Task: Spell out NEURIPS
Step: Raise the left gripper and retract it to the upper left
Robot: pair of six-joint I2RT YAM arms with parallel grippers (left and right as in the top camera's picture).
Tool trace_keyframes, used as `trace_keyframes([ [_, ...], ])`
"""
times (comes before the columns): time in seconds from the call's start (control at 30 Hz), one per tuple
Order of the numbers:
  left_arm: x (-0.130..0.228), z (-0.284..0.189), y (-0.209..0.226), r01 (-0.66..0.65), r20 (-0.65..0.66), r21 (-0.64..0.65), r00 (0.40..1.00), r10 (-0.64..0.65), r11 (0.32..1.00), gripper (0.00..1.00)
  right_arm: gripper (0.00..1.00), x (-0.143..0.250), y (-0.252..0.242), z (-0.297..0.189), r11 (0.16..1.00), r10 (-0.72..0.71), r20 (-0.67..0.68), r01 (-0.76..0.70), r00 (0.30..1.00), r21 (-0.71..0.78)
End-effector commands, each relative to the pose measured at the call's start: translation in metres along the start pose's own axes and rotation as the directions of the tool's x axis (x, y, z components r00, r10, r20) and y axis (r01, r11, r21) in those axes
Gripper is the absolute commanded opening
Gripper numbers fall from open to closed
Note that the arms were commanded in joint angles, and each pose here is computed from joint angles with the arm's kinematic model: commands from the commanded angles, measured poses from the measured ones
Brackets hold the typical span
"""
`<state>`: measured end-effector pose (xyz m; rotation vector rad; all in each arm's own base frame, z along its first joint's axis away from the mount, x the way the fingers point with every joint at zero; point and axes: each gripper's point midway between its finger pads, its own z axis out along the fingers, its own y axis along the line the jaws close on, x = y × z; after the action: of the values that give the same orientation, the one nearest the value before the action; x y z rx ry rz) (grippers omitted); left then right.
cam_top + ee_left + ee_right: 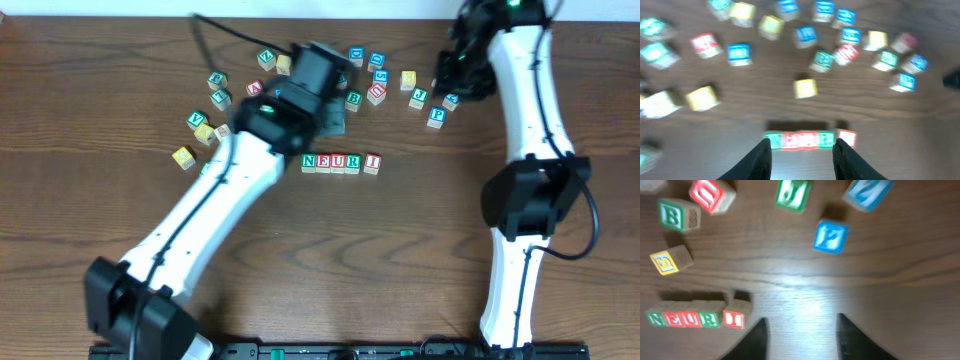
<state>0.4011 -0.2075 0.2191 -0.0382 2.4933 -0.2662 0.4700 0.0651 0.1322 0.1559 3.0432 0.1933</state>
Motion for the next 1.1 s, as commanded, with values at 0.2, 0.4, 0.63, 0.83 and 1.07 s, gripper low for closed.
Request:
trace_keyframes([
  [0.2, -0.012, -0.006, 0.112, 0.159, -0.038, -0.209, 0.985, -0.171, 0.965, 0.39, 0.21, 0.045, 0.037, 0.059, 0.994, -0.1, -0.159, 0.105, 0.982, 0.021],
  [0.4, -0.014, -0.009, 0.14, 0.208, -0.035, -0.252, 0.974, -0.224, 0.945, 0.39, 0.13, 0.066, 0.052, 0.088, 0.988, -0.146, -0.205, 0.154, 0.968, 0.026],
  [0.63, -0.016, -0.009, 0.148, 0.224, -0.028, -0.262, 0.971, -0.239, 0.939, 0.39, 0.04, 0.075, 0.06, 0.11, 0.984, -0.166, -0.212, 0.175, 0.963, 0.024],
  [0.83, -0.016, -0.009, 0.148, 0.224, -0.028, -0.263, 0.971, -0.239, 0.939, 0.39, 0.01, 0.082, 0.066, 0.118, 0.981, -0.185, -0.22, 0.195, 0.958, 0.023],
  [1.07, -0.016, -0.009, 0.148, 0.224, -0.028, -0.263, 0.971, -0.239, 0.939, 0.39, 0.02, 0.09, 0.075, 0.118, 0.979, -0.198, -0.238, 0.204, 0.951, -0.003],
])
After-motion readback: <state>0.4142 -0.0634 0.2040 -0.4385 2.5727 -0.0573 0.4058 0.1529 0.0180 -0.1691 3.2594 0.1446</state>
